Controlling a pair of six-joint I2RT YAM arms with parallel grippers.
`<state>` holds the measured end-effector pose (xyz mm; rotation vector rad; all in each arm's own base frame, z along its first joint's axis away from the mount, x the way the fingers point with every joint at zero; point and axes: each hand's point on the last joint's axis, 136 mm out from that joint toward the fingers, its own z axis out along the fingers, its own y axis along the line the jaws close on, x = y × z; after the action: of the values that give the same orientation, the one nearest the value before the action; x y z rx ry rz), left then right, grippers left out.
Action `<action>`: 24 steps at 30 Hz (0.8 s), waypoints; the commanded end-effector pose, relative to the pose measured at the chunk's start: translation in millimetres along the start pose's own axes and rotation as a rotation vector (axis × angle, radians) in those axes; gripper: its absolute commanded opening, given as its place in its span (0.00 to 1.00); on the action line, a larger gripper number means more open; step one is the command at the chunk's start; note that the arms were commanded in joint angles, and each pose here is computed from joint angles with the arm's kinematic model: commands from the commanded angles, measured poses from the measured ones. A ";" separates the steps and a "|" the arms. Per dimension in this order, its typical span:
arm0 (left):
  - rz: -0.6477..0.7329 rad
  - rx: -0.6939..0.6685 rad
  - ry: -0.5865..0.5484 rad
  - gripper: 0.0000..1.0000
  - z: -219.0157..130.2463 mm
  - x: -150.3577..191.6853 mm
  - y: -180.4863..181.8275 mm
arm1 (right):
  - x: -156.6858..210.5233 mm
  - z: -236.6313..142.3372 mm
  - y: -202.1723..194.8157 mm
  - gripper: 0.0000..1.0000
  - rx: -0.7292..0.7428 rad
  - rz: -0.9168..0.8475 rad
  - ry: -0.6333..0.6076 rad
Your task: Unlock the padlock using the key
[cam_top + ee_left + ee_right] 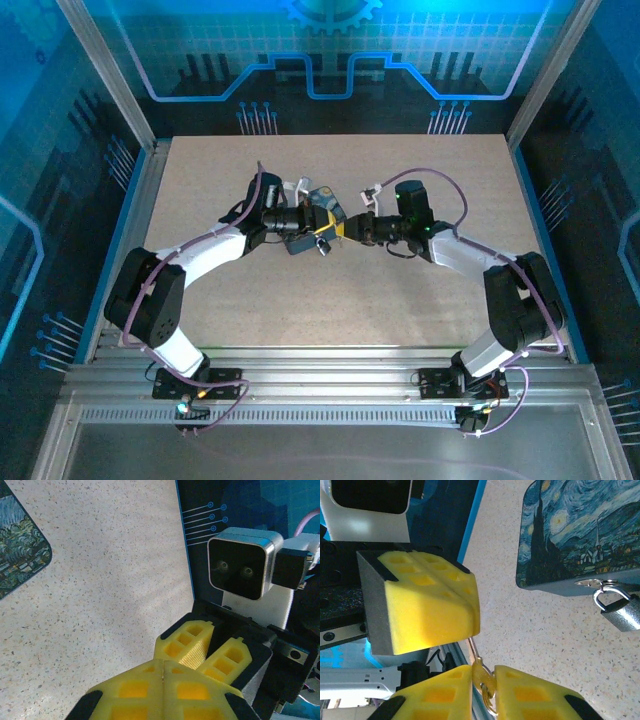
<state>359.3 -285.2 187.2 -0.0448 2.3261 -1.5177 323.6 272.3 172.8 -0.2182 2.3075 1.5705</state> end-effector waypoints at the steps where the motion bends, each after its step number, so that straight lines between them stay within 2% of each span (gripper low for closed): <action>1: 0.011 0.021 -0.032 0.00 -6.7 -6.8 -10.2 | 3.1 3.5 -3.2 0.10 -0.030 0.004 -0.006; 6: 0.004 0.025 -0.039 0.00 -6.7 -7.1 -9.0 | 2.3 1.8 2.9 0.00 -0.059 -0.008 -0.021; 12: -0.002 0.018 -0.054 0.00 -6.5 -9.0 -5.4 | 2.5 -5.3 5.8 0.00 -0.044 -0.038 -0.052; 15: 0.000 0.024 -0.051 0.24 -8.5 -10.1 -5.1 | 5.9 -9.2 4.0 0.00 -0.015 -0.069 -0.043; 16: 0.006 0.027 -0.049 0.28 -9.6 -10.8 -5.3 | 10.8 -10.1 1.2 0.00 0.005 -0.070 -0.020; 19: 0.033 0.030 -0.008 0.37 -10.2 -6.5 -8.9 | 18.6 -11.5 -2.3 0.00 0.035 -0.095 0.034; 22: 0.065 0.079 0.082 0.47 -6.7 3.9 -16.7 | 21.7 -11.0 -4.1 0.00 0.060 -0.122 0.096; 24: 0.083 0.080 0.125 0.49 -4.9 9.2 -15.0 | 24.1 -10.2 -4.8 0.00 0.061 -0.130 0.126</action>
<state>355.3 -282.6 190.1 0.0169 2.3286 -1.5516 306.7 265.6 167.6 -0.3583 2.3365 1.4903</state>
